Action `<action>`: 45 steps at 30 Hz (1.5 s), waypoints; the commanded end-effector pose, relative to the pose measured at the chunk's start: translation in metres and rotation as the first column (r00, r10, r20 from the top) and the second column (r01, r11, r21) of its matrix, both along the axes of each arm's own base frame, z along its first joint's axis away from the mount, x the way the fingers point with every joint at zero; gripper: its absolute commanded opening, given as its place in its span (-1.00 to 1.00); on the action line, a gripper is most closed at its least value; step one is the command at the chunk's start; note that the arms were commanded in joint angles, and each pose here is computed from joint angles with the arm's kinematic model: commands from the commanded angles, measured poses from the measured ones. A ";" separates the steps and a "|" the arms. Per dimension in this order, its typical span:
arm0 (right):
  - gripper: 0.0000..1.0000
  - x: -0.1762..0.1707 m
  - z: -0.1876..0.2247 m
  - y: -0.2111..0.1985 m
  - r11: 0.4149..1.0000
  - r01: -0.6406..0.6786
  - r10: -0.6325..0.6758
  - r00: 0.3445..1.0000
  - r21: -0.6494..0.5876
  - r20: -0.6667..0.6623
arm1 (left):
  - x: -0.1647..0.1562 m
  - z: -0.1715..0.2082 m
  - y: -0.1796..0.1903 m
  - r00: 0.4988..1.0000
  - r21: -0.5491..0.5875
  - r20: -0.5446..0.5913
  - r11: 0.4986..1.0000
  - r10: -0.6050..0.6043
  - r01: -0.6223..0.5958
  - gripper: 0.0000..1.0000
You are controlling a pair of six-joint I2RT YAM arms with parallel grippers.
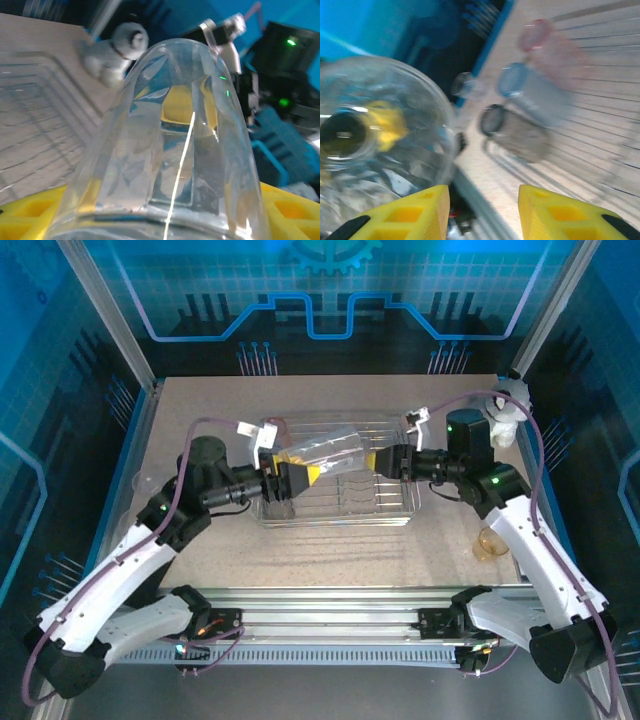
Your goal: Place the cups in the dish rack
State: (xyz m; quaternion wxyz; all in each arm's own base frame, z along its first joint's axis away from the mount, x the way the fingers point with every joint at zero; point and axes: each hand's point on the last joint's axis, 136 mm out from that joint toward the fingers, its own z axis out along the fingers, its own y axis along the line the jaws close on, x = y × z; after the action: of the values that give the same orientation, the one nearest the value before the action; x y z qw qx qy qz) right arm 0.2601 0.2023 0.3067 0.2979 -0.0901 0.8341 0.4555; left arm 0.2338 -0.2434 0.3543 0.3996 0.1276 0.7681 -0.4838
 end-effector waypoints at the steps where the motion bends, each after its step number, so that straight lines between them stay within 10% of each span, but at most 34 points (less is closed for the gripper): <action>1: -0.18 -0.003 -0.055 -0.046 0.957 0.125 -0.152 0.985 -0.263 -0.083 | 0.015 -0.032 0.025 0.988 0.242 -0.062 0.962 0.144 -0.126 -0.42; 15: 0.13 0.010 -0.132 -0.138 0.690 0.269 -0.407 0.912 -0.672 -0.052 | 0.062 -0.062 0.029 0.949 0.473 -0.125 0.858 0.289 -0.199 -0.44; 25: 0.04 0.019 -0.174 -0.132 0.685 0.165 -0.365 0.920 -0.710 -0.139 | 0.084 -0.078 0.021 0.939 0.582 -0.169 0.799 0.301 -0.151 -0.44; 45: -0.88 -0.002 -0.206 -0.091 0.679 -0.044 -0.212 0.944 -0.732 -0.252 | 0.129 -0.117 0.012 0.918 0.773 -0.215 0.632 0.332 -0.047 -0.34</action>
State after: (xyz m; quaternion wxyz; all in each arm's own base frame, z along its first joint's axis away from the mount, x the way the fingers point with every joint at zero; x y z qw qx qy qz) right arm 0.2762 0.0922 0.1077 0.1525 -0.0540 0.9850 0.0602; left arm 0.3602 -0.2350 0.2313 0.2200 0.1012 0.9640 -0.1095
